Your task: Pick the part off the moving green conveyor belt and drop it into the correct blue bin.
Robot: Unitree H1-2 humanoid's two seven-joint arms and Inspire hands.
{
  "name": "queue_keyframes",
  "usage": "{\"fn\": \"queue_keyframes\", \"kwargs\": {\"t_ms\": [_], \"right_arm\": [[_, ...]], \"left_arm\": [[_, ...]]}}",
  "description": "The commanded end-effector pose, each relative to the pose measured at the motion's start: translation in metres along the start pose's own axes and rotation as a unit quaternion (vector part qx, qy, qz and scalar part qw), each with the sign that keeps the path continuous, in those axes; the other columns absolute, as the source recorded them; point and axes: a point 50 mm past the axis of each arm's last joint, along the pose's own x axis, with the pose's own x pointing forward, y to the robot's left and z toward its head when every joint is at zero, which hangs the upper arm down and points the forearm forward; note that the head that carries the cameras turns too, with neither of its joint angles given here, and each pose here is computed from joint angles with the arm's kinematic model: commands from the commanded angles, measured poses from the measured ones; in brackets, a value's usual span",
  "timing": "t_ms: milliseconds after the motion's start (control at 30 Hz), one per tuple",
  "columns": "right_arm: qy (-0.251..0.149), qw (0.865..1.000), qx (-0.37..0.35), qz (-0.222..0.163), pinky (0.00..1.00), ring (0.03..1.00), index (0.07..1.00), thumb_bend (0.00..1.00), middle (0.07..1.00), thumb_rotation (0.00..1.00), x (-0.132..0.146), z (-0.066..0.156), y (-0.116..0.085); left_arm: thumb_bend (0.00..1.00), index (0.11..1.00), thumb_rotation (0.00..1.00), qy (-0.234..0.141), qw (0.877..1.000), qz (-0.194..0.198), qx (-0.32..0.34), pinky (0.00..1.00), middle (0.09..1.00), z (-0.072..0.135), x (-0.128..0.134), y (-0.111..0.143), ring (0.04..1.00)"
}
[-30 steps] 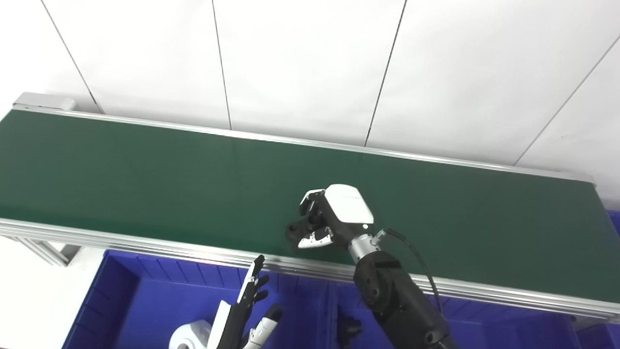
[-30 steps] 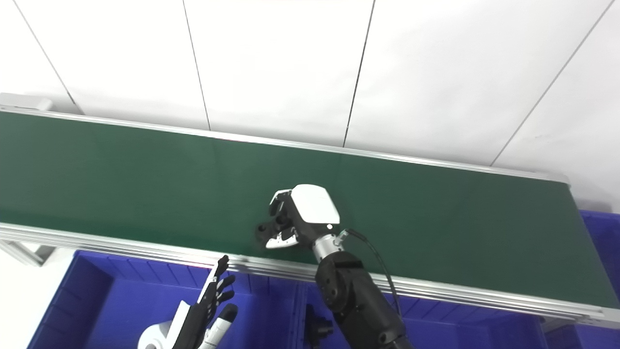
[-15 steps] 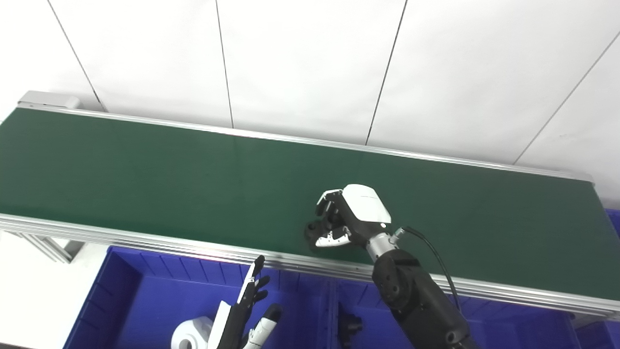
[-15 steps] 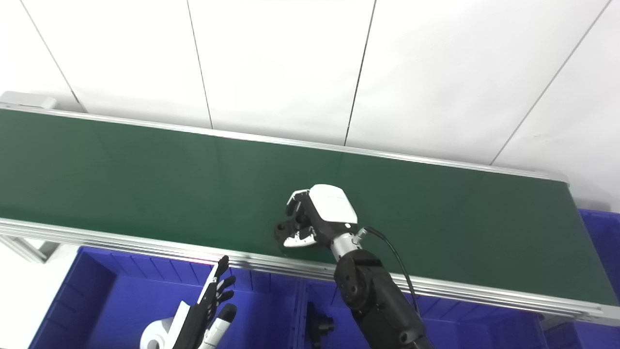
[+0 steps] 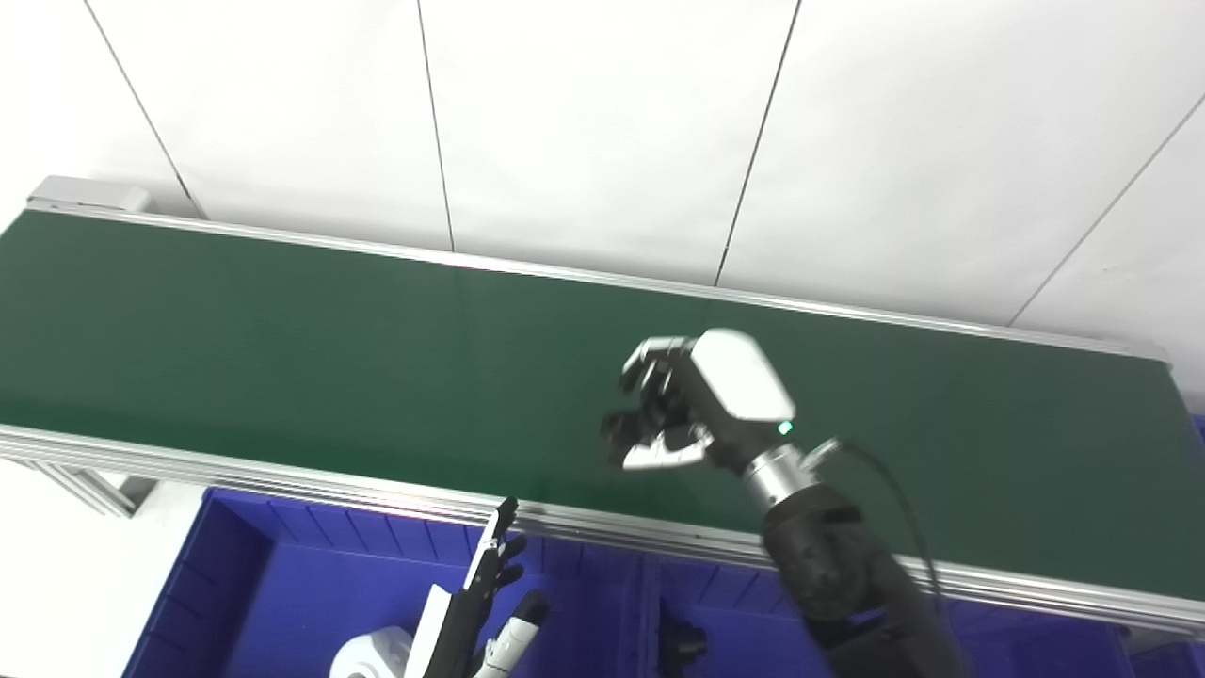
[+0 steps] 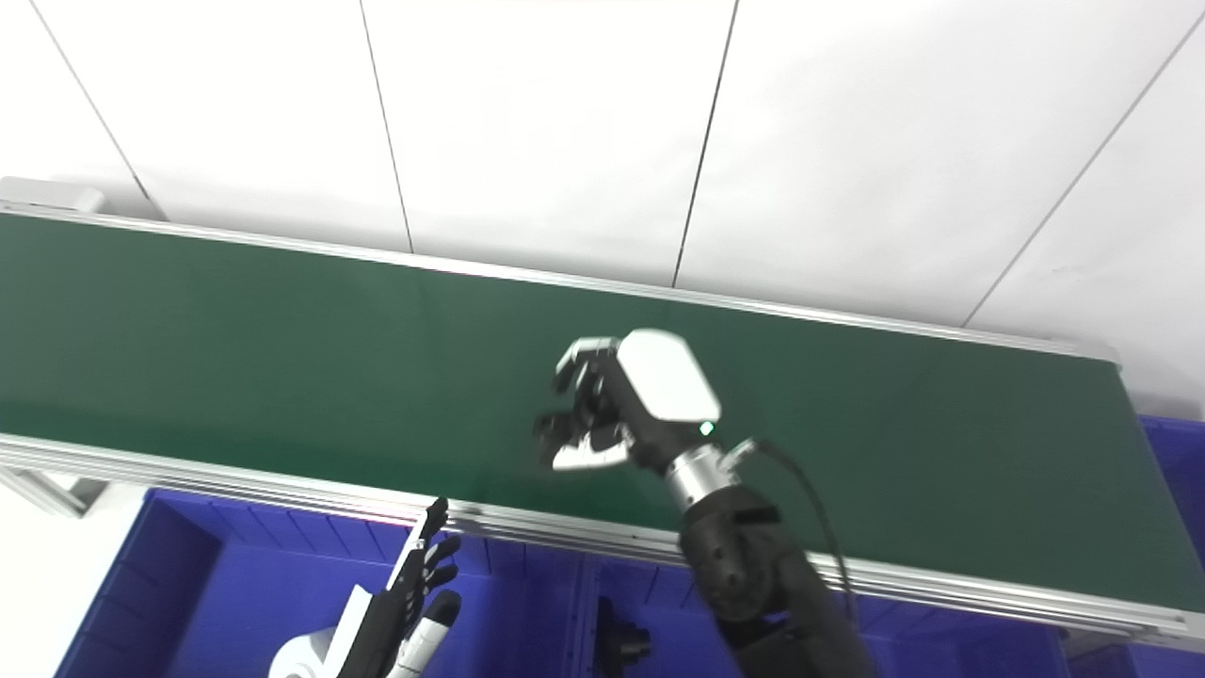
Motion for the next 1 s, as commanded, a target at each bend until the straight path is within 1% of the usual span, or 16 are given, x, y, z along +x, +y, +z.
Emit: {"fn": "queue_keyframes", "kwargs": {"t_ms": [0,133,200,267,333,433,500,600,633,667,800,967], "right_arm": [[-0.035,0.999,0.0,-0.027,0.31,0.37,0.522,0.52,0.425,0.0,-0.005,0.013,-0.018],[-0.043,0.998,-0.001,-0.04,0.29,0.347,0.524,0.52,0.426,0.0,-0.028,0.019,-0.033],[-0.04,0.998,-0.003,-0.041,0.28,0.338,0.524,0.52,0.424,0.0,-0.041,0.02,-0.036],[-0.033,0.999,-0.002,-0.038,0.3,0.356,0.522,0.53,0.435,0.0,-0.056,0.02,-0.035],[-0.02,0.999,0.001,-0.031,0.3,0.355,0.523,0.53,0.433,0.0,-0.075,0.02,-0.031],[0.002,1.0,0.002,-0.012,0.27,0.326,0.526,0.52,0.417,0.0,-0.105,0.021,-0.023],[0.013,1.0,0.0,0.001,0.27,0.326,0.525,0.52,0.412,0.0,-0.124,0.021,-0.017],[0.032,0.999,-0.001,0.016,0.27,0.328,0.527,0.52,0.411,0.0,-0.145,0.025,-0.008],[0.038,0.999,-0.002,0.019,0.26,0.323,0.523,0.52,0.41,0.0,-0.15,0.026,-0.005],[0.049,0.999,-0.004,0.023,0.26,0.322,0.523,0.52,0.41,0.0,-0.157,0.027,-0.001],[0.083,0.996,-0.009,0.035,0.26,0.32,0.52,0.52,0.401,0.0,-0.173,0.031,0.008],[0.114,0.992,-0.028,0.047,0.29,0.353,0.514,0.52,0.406,0.0,-0.183,0.031,0.012]], "left_arm": [[0.61,1.0,1.0,-0.042,0.997,-0.014,-0.056,0.86,1.0,0.03,0.013,-0.037,0.921],[0.61,1.0,1.0,-0.041,0.997,-0.016,-0.057,0.86,1.0,0.029,0.012,-0.033,0.919],[0.62,1.0,1.0,-0.04,0.997,-0.016,-0.059,0.86,1.0,0.029,0.011,-0.031,0.915],[0.63,1.0,1.0,-0.036,0.997,-0.018,-0.059,0.87,1.0,0.03,0.01,-0.027,0.919],[0.64,1.0,1.0,-0.033,0.997,-0.019,-0.061,0.88,1.0,0.032,0.009,-0.023,0.924],[0.64,1.0,1.0,-0.032,0.997,-0.017,-0.064,0.91,1.0,0.035,0.006,-0.015,0.927],[0.67,1.0,1.0,-0.035,0.997,-0.015,-0.06,0.91,1.0,0.036,0.005,-0.009,0.928],[0.7,1.0,1.0,-0.035,0.997,-0.015,-0.06,0.91,1.0,0.04,0.004,0.002,0.923],[0.71,1.0,1.0,-0.034,0.997,-0.017,-0.061,0.94,1.0,0.042,0.004,0.005,0.932],[0.71,1.0,1.0,-0.034,0.997,-0.018,-0.062,0.94,1.0,0.044,0.004,0.01,0.934],[0.73,1.0,1.0,-0.037,0.997,-0.026,-0.062,0.98,1.0,0.053,0.006,0.026,0.953],[0.72,1.0,1.0,-0.041,0.997,-0.031,-0.056,0.96,1.0,0.062,0.012,0.041,0.943]]}}
